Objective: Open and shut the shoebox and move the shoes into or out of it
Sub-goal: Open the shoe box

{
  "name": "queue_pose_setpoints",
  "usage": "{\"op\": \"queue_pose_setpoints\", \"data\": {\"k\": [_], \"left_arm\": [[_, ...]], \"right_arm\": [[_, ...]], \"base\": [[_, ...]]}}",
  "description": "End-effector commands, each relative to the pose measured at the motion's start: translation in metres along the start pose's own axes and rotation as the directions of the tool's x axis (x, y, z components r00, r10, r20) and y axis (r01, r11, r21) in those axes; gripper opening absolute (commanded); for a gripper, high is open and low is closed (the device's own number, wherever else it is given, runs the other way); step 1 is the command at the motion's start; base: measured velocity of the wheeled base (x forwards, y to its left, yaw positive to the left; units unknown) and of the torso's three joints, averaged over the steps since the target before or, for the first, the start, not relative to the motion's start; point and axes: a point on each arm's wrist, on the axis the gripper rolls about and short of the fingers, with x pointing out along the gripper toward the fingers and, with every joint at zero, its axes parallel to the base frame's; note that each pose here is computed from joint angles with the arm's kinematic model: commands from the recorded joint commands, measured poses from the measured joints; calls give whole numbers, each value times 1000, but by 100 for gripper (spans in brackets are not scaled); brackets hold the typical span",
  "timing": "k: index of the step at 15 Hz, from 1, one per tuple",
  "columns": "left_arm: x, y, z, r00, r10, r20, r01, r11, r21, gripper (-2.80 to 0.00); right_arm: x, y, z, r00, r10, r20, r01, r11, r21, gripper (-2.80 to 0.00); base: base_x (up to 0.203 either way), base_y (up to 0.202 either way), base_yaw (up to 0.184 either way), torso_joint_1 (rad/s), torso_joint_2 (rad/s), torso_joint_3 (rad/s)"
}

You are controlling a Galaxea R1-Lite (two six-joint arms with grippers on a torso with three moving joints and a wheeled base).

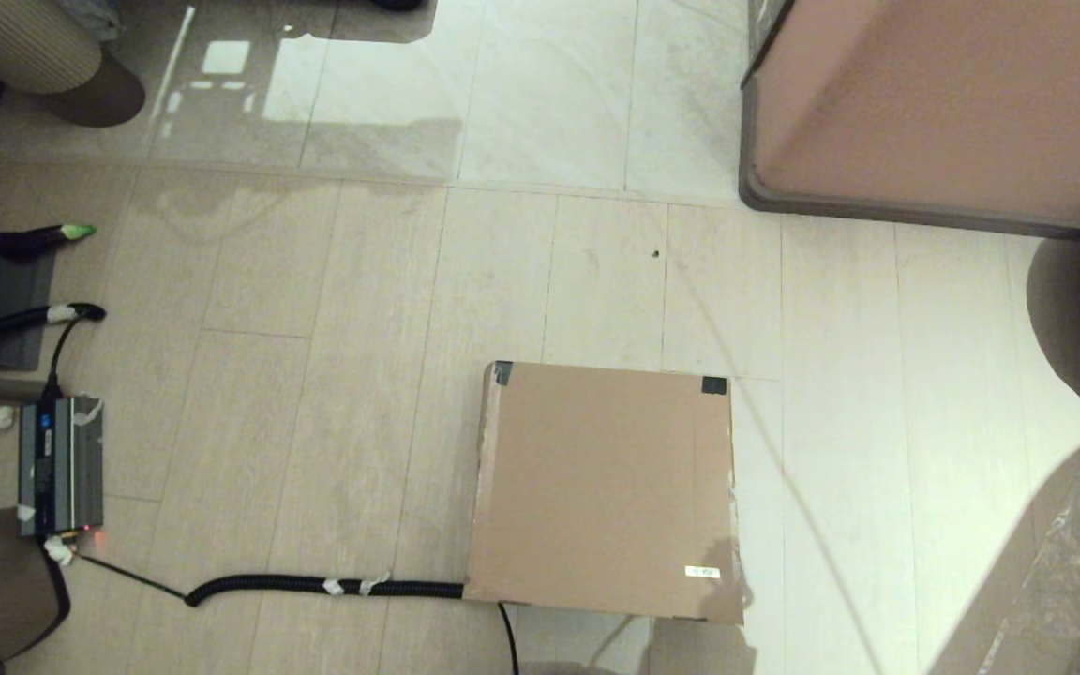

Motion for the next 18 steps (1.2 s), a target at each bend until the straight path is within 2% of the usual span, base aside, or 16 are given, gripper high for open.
{"op": "queue_pose_setpoints", "data": {"k": [1,5,8,10,12,13,15,17,18], "left_arm": [[0,0,0,1000,0,1,0,1000,1,-280],[0,0,0,1000,0,1,0,1000,1,-280],[0,0,0,1000,-11,1,11,1000,6,-280],[-1,0,1,1000,-15,-5,15,1000,9,-280],[-6,2,20,999,-10,32,10,1000,13,-280],[-6,3,32,1000,-15,7,14,1000,13,-280],[2,4,52,994,-60,-87,61,998,6,-280],[21,6,72,973,-119,-198,118,993,-13,-280],[34,6,80,953,-160,-257,157,987,-32,-280]], "right_arm": [[0,0,0,1000,6,-1,-6,1000,-9,-280],[-1,0,1,1000,-4,-13,3,1000,-11,-280],[-9,0,15,995,-36,-96,38,999,12,-280],[-2,0,32,980,-41,-196,48,998,32,-280],[13,1,53,959,-45,-281,61,997,48,-280],[25,1,63,947,-47,-318,67,996,51,-280],[56,2,76,922,-52,-383,78,996,52,-280],[91,2,80,885,-58,-463,91,995,48,-280],[108,2,79,862,-58,-504,97,994,52,-280]], "base": [[0,0,0,0,0,0],[0,0,0,0,0,0],[0,0,0,0,0,0],[0,0,0,0,0,0],[0,0,0,0,0,0],[0,0,0,0,0,0],[0,0,0,0,0,0],[0,0,0,0,0,0],[0,0,0,0,0,0]]}}
